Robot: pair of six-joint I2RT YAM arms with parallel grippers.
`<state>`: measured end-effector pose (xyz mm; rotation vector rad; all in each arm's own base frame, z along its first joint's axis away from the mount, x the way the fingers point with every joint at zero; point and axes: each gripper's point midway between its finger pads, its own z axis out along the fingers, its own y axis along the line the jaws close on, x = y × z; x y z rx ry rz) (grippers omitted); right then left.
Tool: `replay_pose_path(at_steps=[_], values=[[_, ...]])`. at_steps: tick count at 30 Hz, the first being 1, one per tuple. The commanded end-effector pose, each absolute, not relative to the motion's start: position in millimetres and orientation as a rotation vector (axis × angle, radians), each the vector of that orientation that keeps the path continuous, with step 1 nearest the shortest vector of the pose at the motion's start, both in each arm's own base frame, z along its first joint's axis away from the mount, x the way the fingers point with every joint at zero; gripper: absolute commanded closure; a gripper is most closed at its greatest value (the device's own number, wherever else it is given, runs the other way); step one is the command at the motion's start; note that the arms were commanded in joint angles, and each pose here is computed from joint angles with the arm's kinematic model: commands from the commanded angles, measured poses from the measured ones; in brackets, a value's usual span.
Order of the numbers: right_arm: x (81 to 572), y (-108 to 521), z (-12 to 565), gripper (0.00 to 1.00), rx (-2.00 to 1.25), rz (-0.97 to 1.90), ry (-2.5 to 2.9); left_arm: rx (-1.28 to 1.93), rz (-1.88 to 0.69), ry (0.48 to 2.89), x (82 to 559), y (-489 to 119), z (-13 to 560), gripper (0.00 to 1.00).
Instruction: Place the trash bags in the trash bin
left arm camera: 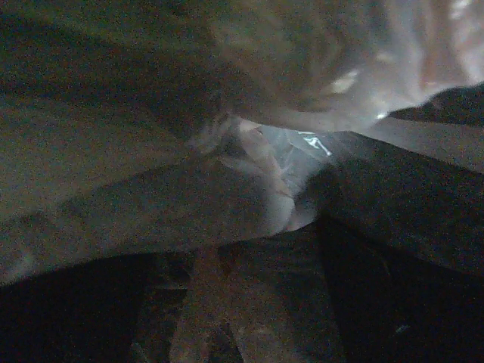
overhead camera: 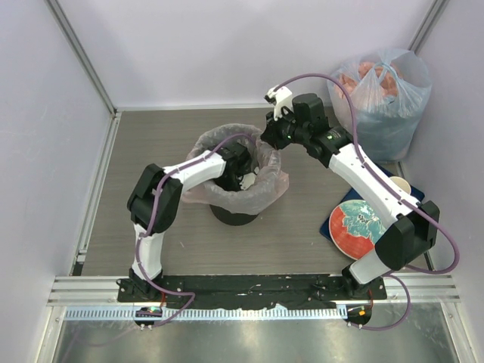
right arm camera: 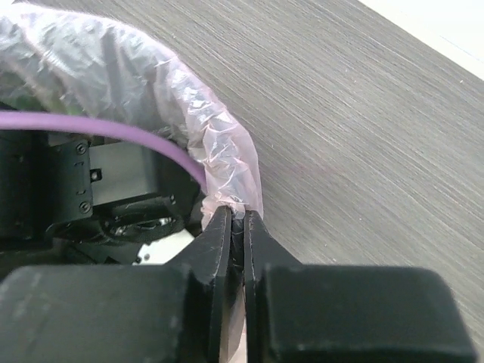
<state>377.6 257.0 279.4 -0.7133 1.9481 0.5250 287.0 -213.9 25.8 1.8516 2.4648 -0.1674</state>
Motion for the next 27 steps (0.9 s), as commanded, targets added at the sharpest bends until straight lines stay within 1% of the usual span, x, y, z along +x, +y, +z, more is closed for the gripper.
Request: replay_pose_path(at_steps=[1,8,18,22,27], values=[[380.7,254.7,286.5,0.99,-0.732,0.482,1.93,1.821,-0.18,2.375,290.8,-218.5,52.4,0.08],[383.2,249.8,291.3,0.99,-0.709,0.452,1.902,1.752,-0.204,2.246,297.7,-227.9,79.1,0.09],[382.6,245.2,291.6,0.99,-0.692,0.432,1.892,1.634,-0.272,2.025,303.6,-246.9,137.6,0.09],[381.6,244.6,291.0,0.99,-0.689,0.429,1.892,1.605,-0.293,1.945,301.6,-250.6,153.0,0.09],[382.1,242.8,291.3,0.99,-0.679,0.42,1.888,1.546,-0.311,1.897,303.4,-254.6,172.6,0.09]])
